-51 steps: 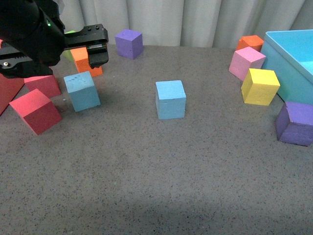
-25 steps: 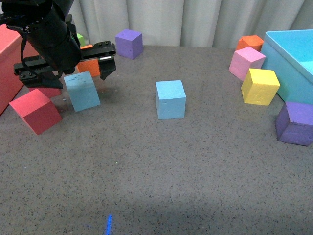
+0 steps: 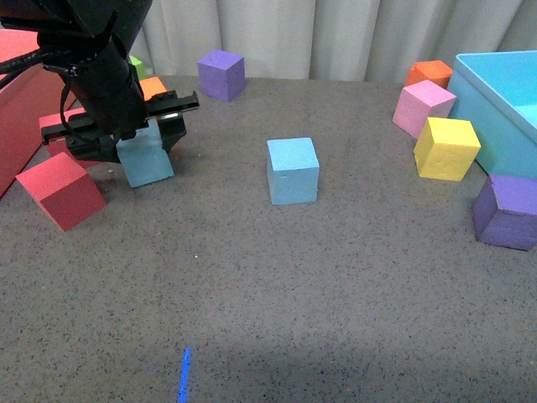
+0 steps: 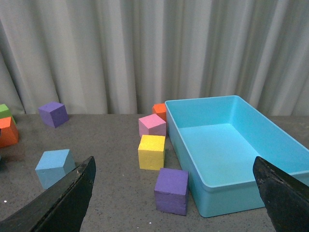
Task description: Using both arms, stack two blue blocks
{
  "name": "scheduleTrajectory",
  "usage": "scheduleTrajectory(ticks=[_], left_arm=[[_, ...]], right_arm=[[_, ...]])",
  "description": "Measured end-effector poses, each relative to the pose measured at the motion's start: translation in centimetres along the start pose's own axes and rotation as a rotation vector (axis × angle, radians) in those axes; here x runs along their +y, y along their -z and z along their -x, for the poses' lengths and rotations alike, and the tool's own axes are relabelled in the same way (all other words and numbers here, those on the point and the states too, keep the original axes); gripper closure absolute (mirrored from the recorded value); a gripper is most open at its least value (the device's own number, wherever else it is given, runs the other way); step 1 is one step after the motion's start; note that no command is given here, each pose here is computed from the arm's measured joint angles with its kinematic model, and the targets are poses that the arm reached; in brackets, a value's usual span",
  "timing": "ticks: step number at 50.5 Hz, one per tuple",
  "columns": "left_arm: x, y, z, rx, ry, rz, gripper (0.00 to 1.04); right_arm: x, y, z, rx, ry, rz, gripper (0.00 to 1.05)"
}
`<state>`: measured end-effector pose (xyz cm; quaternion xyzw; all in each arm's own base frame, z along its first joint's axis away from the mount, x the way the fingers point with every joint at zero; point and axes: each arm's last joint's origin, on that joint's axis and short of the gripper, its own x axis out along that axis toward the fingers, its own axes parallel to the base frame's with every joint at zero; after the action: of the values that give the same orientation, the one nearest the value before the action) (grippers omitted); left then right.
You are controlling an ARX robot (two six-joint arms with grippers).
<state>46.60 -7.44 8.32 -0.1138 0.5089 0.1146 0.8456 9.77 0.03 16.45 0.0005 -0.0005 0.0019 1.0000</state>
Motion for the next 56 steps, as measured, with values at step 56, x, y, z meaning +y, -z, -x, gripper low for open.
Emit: scheduleTrajectory(ticks=[56], left_arm=[[-14.8, 6.5, 11.0, -0.059, 0.176, -0.203, 0.6]], right_arm=[[0.0, 0.0, 0.0, 0.0, 0.0, 0.0, 0.1]])
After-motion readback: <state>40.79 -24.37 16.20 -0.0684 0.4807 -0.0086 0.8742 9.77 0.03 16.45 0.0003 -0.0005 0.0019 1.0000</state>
